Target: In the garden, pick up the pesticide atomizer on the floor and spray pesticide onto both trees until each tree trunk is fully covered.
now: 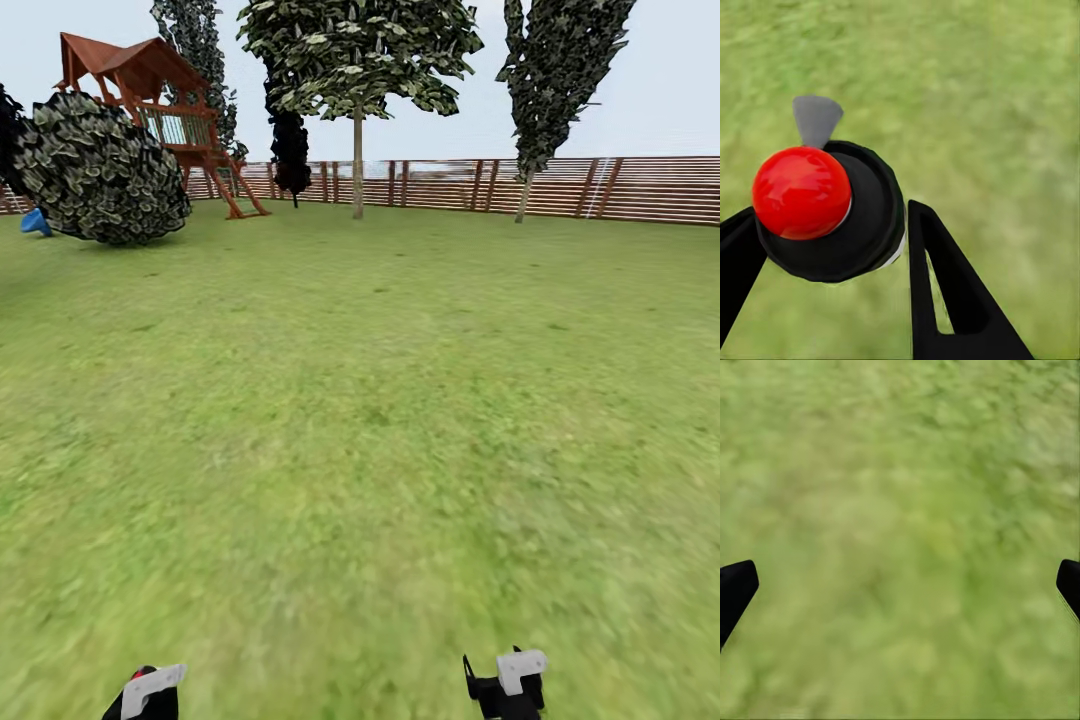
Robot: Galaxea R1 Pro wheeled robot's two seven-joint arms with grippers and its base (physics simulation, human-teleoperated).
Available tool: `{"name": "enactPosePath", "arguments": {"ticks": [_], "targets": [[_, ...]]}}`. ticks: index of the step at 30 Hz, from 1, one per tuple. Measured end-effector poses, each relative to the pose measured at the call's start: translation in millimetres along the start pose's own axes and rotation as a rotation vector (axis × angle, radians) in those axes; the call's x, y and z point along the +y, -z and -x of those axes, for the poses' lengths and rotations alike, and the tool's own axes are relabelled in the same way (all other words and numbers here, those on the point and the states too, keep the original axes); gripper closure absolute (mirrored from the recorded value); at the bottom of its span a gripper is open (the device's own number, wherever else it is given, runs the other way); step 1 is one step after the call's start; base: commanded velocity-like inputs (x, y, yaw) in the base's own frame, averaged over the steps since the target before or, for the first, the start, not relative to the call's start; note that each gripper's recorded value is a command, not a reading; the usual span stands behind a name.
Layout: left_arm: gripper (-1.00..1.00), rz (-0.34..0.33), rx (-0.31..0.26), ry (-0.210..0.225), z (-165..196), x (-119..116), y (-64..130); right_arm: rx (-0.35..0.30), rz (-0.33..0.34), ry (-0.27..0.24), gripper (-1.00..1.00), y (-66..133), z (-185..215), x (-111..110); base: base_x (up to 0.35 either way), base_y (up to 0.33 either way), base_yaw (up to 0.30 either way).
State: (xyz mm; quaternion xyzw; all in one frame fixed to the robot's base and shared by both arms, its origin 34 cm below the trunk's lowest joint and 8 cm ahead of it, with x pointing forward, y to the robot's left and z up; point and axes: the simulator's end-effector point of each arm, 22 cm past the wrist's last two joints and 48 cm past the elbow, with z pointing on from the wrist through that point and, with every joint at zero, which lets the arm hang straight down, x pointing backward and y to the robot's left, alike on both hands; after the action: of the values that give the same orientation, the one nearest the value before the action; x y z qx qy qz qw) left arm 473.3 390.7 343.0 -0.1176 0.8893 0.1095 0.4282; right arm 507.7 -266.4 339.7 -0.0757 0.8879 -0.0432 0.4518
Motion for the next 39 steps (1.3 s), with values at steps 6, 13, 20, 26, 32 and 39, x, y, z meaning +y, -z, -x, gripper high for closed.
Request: {"name": "enactPosePath", "arguments": {"ticks": [6, 13, 20, 26, 32, 39], "targets": [[1.0, 0.0, 0.0, 0.0, 0.0, 0.0, 0.0, 0.0, 0.0, 0.0, -1.0, 0.0, 0.0, 0.1, 0.34, 0.0, 0.0], [1.0, 0.0, 0.0, 0.0, 0.0, 0.0, 0.0, 0.0, 0.0, 0.0, -1.0, 0.0, 0.0, 0.1, 0.34, 0.0, 0.0], [1.0, 0.0, 0.0, 0.0, 0.0, 0.0, 0.0, 0.0, 0.0, 0.0, -1.0, 0.0, 0.0, -0.1, 0.34, 0.0, 0.0], [1.0, 0.0, 0.0, 0.0, 0.0, 0.0, 0.0, 0.0, 0.0, 0.0, -1.0, 0.0, 0.0, 0.0, 0.34, 0.0, 0.0], [1.0, 0.0, 0.0, 0.0, 0.0, 0.0, 0.0, 0.0, 0.0, 0.0, -1.0, 0.0, 0.0, -0.2, 0.34, 0.0, 0.0], [1.0, 0.0, 0.0, 0.0, 0.0, -0.1, 0.0, 0.0, 0.002, 0.001, -1.0, 0.0, 0.0, 0.2, 0.34, 0.0, -0.079]]}}
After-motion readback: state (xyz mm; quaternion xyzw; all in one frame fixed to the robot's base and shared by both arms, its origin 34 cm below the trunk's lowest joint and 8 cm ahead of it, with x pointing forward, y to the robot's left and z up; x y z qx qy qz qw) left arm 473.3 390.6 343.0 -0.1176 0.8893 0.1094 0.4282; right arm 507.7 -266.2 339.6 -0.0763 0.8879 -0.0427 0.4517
